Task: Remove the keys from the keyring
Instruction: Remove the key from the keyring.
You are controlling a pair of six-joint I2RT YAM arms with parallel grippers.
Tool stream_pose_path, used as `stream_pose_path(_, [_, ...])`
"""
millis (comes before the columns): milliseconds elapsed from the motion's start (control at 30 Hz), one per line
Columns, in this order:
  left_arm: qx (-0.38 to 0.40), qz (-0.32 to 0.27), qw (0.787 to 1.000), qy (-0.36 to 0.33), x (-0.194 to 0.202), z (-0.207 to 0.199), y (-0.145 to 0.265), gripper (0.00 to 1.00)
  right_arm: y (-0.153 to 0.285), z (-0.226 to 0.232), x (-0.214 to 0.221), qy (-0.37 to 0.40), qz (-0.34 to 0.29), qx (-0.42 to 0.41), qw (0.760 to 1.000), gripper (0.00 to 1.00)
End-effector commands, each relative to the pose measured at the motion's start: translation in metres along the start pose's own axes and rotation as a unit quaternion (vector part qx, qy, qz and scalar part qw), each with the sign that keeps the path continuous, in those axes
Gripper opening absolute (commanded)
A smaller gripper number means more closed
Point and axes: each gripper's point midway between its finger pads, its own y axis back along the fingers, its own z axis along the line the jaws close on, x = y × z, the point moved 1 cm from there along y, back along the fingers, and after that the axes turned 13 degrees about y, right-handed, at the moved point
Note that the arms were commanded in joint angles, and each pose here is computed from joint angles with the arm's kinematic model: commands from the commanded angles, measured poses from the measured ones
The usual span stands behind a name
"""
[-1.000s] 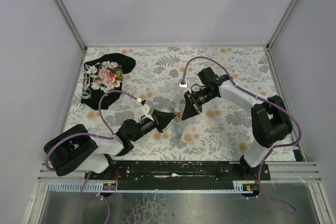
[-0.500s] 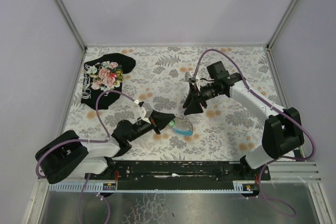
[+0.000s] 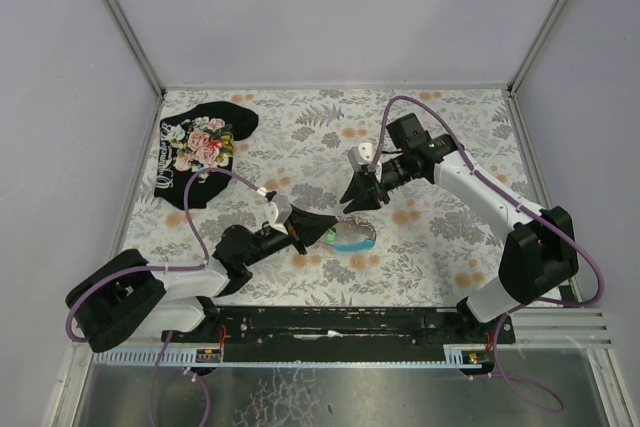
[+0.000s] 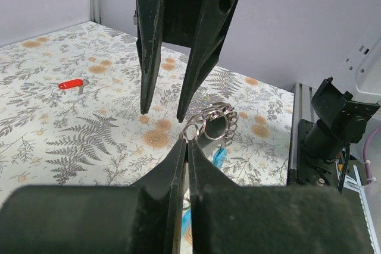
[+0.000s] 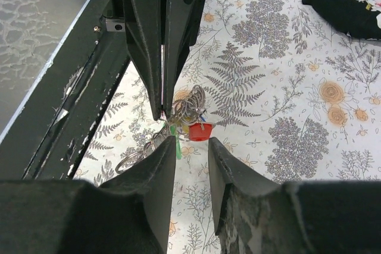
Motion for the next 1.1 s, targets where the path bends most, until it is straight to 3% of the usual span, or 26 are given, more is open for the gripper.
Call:
stream_pose_path(0, [0.033, -0.055, 0.997, -0.029, -0.035, -0.015, -0.008, 0.0, 0.002, -0.006, -0.009, 0.046, 0.005, 0.003, 0.999, 0.34])
stream_pose_path(700, [0.022, -0.074, 0.997, -0.019, -0.04, -0.011, -0.01, 0.0, -0.014, 0.018, -0.01, 0.054, 0.009, -0.035, 0.998, 0.36])
stream_pose_path(967, [0.02, -0.08, 0.996, -0.017, -0.042, -0.011, -0.009, 0.0, -0.02, 0.022, -0.006, 0.05, 0.014, -0.043, 0.998, 0.27])
stream_pose_path(1067, [0.018, -0.079, 0.997, -0.015, -0.041, -0.01, -0.009, 0.0, -0.021, 0.022, -0.008, 0.051, 0.013, -0.045, 0.998, 0.17])
